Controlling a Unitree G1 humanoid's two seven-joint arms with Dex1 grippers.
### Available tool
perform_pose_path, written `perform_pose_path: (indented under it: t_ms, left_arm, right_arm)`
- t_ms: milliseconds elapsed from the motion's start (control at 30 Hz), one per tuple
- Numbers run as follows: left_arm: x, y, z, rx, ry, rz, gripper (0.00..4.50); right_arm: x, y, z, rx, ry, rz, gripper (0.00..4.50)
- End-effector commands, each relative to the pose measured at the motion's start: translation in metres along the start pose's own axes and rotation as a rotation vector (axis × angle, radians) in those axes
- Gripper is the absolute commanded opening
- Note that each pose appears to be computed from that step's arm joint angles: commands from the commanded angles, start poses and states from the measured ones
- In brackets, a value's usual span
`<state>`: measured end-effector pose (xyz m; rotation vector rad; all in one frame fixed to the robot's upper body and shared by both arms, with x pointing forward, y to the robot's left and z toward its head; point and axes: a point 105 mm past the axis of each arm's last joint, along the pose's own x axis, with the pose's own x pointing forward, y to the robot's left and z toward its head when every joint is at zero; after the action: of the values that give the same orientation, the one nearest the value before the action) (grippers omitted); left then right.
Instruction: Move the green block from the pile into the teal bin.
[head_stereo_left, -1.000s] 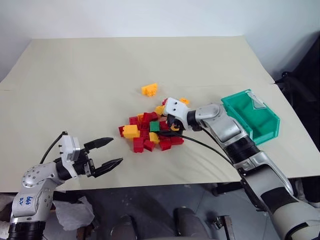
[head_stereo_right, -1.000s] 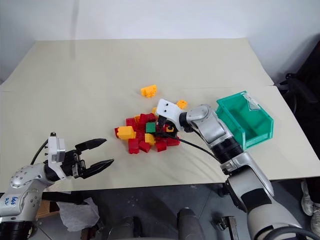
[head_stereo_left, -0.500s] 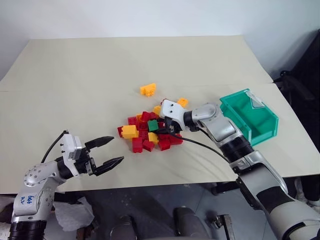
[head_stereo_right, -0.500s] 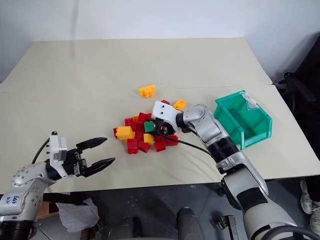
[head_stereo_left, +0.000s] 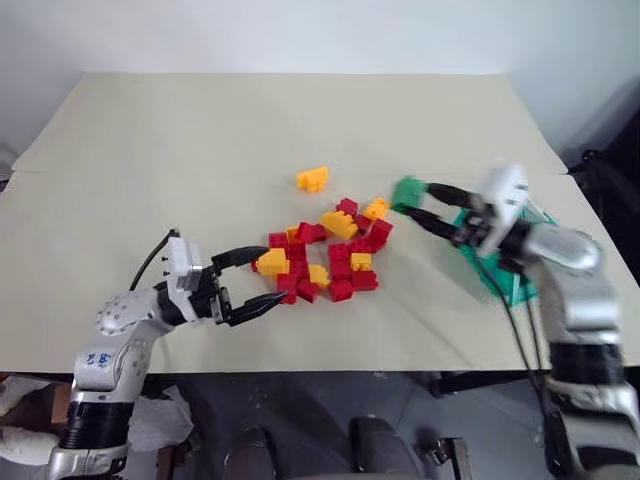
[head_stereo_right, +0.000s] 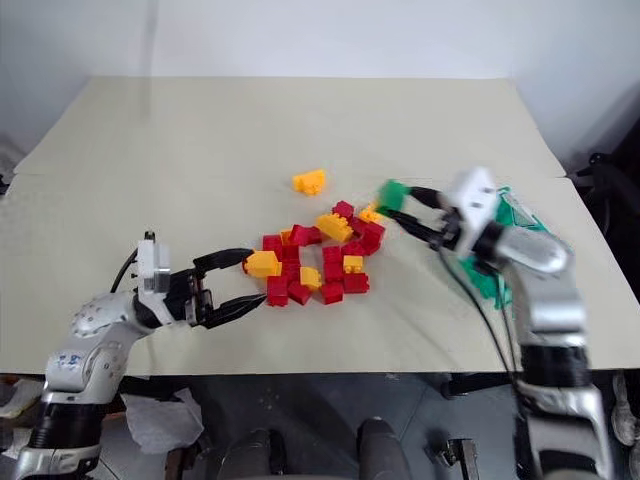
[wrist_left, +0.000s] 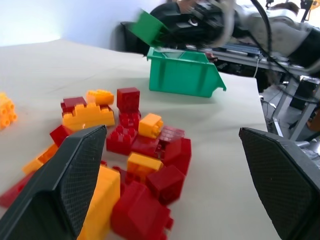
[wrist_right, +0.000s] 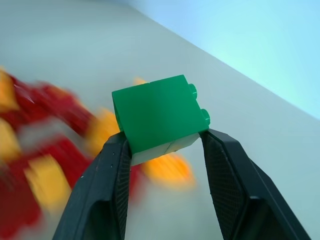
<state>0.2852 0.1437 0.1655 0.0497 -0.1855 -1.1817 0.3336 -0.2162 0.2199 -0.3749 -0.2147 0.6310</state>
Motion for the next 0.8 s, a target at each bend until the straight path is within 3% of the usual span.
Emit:
perform_pose_path:
  t_ms: [33,200,367,467,733,800]
  left_arm:
    - [0.008,0.001,-0.001,0.011,-0.01,-0.024,4.5]
    - [0.012,0.007,-0.004,0.007,-0.003,-0.044,4.5]
    - [0.015,0.01,-0.001,0.019,-0.007,-0.077,4.5]
    - [0.015,0.012,0.001,0.029,-0.01,-0.077,4.5]
    - [0.002,0.015,0.001,0.032,0.017,-0.05,4.5]
    - [-0.002,0.017,-0.001,0.038,0.038,-0.035,4.5]
  right_arm:
    - [-0.044,-0.034,0.017,-0.053,-0.017,-0.212,1.73]
    - [-0.085,-0.063,-0.01,-0.071,0.162,-0.401,1.73]
    - [-0.093,-0.068,-0.036,-0.07,0.295,-0.413,1.73]
    - [-0.09,-0.07,-0.036,-0.056,0.271,-0.414,1.73]
    - [-0.091,-0.061,-0.02,-0.041,0.202,-0.299,4.29]
    - [-0.091,-0.059,-0.012,-0.073,0.167,-0.271,4.49]
